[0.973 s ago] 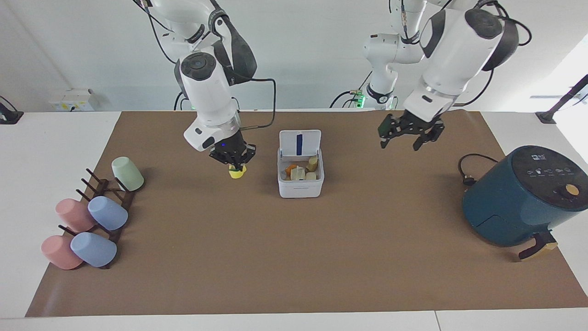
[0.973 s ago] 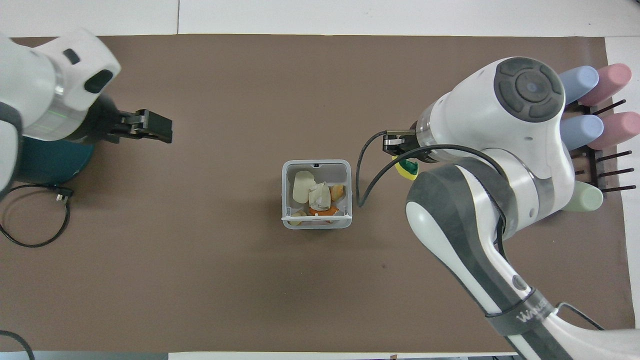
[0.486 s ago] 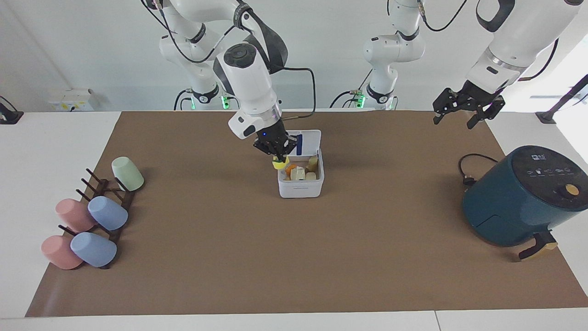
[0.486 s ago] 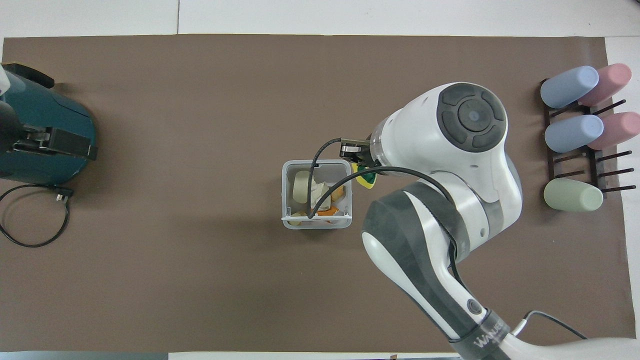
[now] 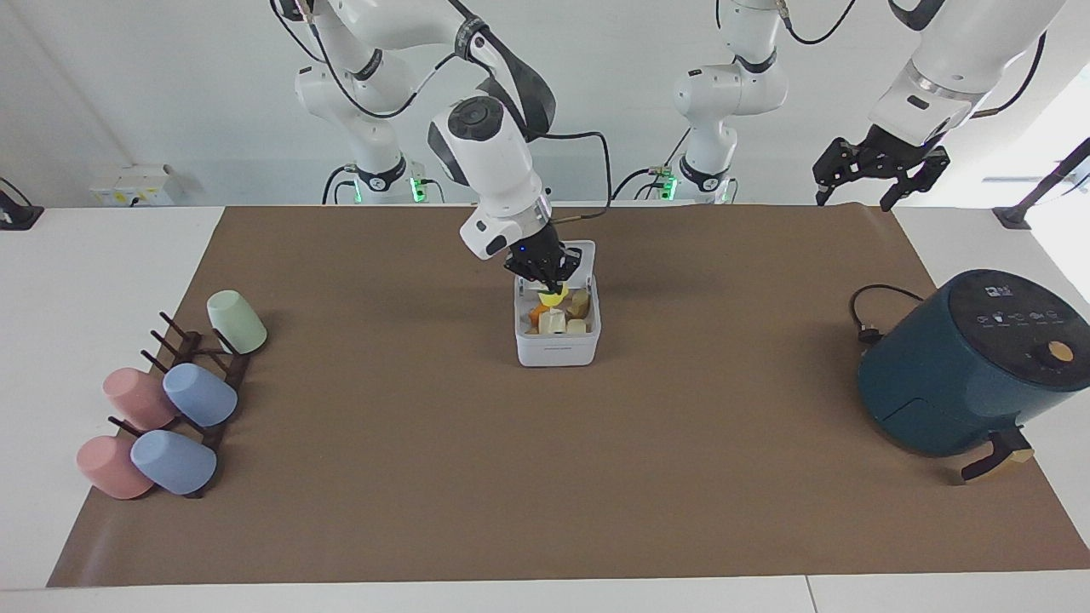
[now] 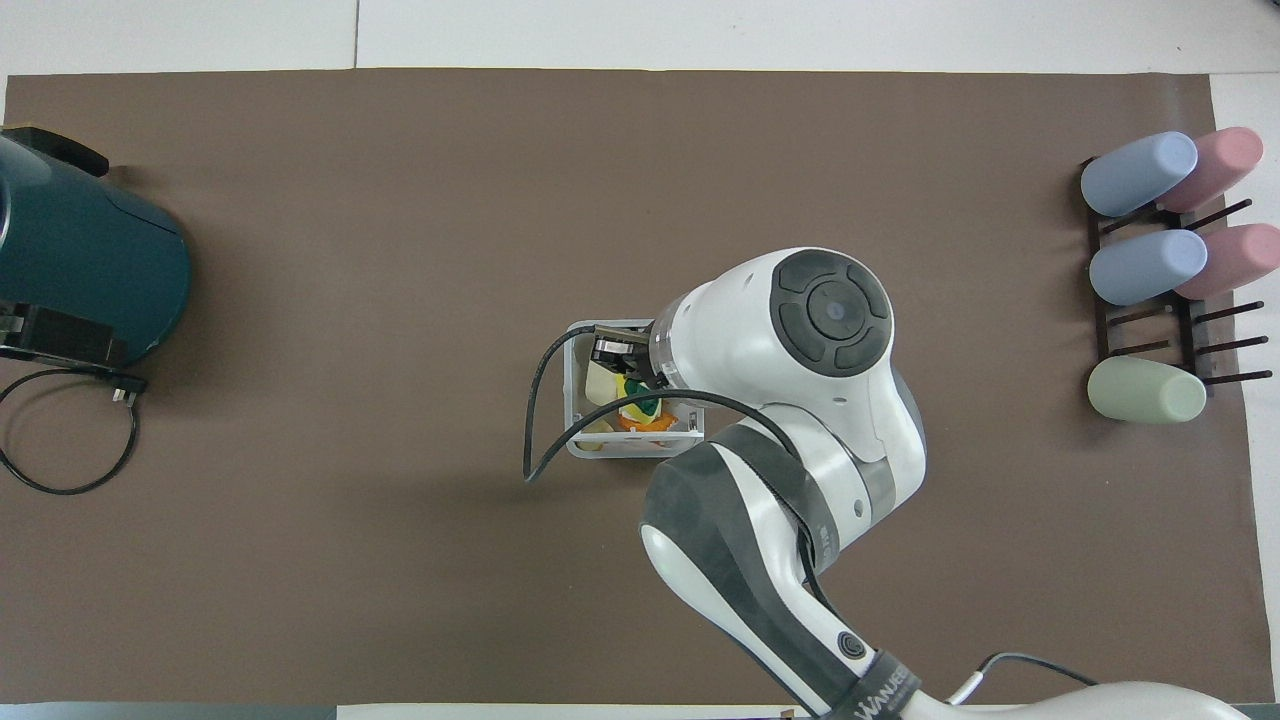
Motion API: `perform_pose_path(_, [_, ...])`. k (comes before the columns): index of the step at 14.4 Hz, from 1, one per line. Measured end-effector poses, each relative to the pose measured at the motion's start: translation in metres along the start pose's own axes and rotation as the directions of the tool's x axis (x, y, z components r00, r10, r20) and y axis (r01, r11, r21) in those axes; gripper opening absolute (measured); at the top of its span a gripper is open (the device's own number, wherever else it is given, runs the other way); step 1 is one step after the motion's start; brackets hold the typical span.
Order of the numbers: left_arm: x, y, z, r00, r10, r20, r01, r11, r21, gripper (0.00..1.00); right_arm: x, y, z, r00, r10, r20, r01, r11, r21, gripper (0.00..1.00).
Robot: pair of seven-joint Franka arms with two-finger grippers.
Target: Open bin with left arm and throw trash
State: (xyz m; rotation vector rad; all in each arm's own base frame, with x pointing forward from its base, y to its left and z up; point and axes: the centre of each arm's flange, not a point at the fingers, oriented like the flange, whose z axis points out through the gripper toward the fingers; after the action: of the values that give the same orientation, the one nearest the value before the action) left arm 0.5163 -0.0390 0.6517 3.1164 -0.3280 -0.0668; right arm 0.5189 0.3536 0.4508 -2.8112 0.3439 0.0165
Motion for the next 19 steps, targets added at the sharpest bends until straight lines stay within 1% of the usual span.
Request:
perform_pose_path(1, [0.000, 0.003, 0.002, 1.000, 0.006, -0.002, -0.006, 1.000, 0.001, 1.00, 0.000, 0.000, 0.000, 1.000, 0.002, 0.000, -0.002, 1.000, 0.001, 0.17])
perform_pose_path(2, [0.002, 0.009, 0.006, 1.000, 0.010, -0.006, -0.010, 1.000, 0.002, 1.00, 0.000, 0.000, 0.000, 1.000, 0.003, -0.003, -0.003, 1.000, 0.003, 0.32])
perform_pose_path(6, [0.008, 0.015, 0.012, 1.000, -0.005, -0.018, 0.005, 1.000, 0.000, 1.00, 0.001, -0.001, -0.001, 1.000, 0.004, -0.009, -0.004, 1.000, 0.009, 0.71])
perform_pose_path(7, [0.008, 0.013, 0.010, 1.000, -0.010, -0.023, 0.010, 1.000, -0.001, 1.00, 0.001, -0.001, -0.001, 1.000, 0.004, -0.009, -0.004, 1.000, 0.009, 0.84])
perform_pose_path(8, [0.007, 0.011, 0.006, 1.000, -0.013, -0.028, 0.013, 1.000, -0.001, 1.00, 0.001, 0.000, -0.002, 1.000, 0.005, -0.009, -0.005, 1.000, 0.009, 0.93])
perform_pose_path(9, [0.006, 0.011, 0.003, 0.999, -0.014, -0.030, 0.014, 1.000, -0.001, 1.00, 0.003, 0.001, -0.002, 1.000, 0.009, -0.011, -0.009, 1.000, 0.010, 1.00])
perform_pose_path(12, [0.006, 0.012, 0.001, 1.000, -0.011, -0.026, 0.011, 1.000, -0.001, 1.00, 0.019, 0.014, -0.010, 0.999, 0.026, -0.029, -0.025, 1.000, 0.016, 1.00])
perform_pose_path(15, [0.006, 0.013, 0.002, 1.000, -0.010, -0.025, 0.010, 1.000, -0.001, 1.00, 0.050, 0.042, -0.029, 0.998, 0.015, -0.067, -0.014, 1.000, 0.016, 1.00])
perform_pose_path(17, [0.006, 0.013, 0.002, 1.000, -0.010, -0.025, 0.010, 1.000, -0.001, 1.00, 0.069, 0.064, -0.040, 0.996, -0.002, -0.088, 0.002, 1.000, 0.000, 1.00])
perform_pose_path(19, [0.006, 0.013, 0.002, 1.000, -0.010, -0.025, 0.010, 1.000, -0.001, 1.00, 0.080, 0.078, -0.045, 0.993, -0.021, -0.113, 0.018, 0.999, -0.030, 1.00])
